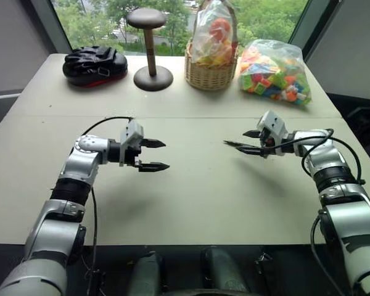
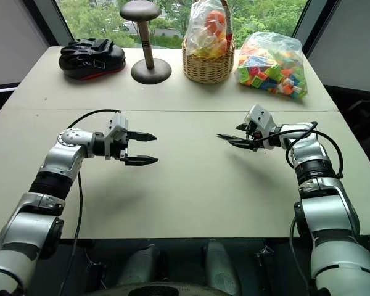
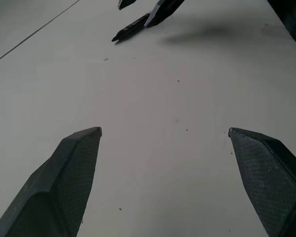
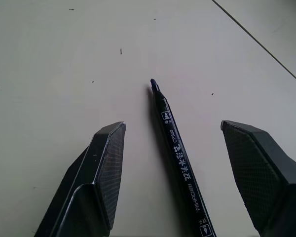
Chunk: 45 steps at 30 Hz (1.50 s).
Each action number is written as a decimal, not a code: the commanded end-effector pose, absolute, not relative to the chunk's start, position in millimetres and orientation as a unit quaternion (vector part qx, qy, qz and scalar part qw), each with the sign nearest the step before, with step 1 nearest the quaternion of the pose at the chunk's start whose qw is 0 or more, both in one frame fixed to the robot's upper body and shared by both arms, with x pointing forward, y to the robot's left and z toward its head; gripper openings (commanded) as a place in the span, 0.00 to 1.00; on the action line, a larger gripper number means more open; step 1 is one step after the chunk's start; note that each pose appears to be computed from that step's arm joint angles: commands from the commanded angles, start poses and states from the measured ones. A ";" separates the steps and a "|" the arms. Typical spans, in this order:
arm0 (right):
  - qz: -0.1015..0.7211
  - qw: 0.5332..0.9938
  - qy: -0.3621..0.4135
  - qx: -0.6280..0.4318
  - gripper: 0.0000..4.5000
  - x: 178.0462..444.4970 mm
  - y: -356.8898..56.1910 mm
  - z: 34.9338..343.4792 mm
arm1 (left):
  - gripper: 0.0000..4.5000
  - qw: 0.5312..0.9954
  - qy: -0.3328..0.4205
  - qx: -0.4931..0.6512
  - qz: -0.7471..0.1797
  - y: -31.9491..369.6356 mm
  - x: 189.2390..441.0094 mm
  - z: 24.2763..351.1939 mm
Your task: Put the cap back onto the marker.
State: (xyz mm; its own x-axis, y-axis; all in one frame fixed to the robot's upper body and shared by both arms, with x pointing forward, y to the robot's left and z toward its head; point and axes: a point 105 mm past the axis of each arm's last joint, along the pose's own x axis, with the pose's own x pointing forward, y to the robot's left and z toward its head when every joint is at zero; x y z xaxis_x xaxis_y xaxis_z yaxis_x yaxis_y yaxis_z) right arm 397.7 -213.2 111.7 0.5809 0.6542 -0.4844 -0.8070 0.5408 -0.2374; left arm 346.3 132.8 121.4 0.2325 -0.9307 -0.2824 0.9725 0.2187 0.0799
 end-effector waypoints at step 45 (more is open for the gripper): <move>0.451 0.864 0.151 -0.167 0.87 374.6 -162.4 109.3 | 0.97 0.812 0.053 0.125 -0.567 137.5 343.9 127.2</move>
State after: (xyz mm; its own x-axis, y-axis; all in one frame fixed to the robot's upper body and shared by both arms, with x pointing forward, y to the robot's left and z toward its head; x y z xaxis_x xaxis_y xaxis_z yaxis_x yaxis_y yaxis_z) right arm 369.8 -160.9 96.9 0.4981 0.7249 -0.4758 -0.8542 0.5046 -0.1254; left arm 344.0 138.7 117.9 0.3446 -0.9038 -0.2539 0.9387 0.3284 0.1049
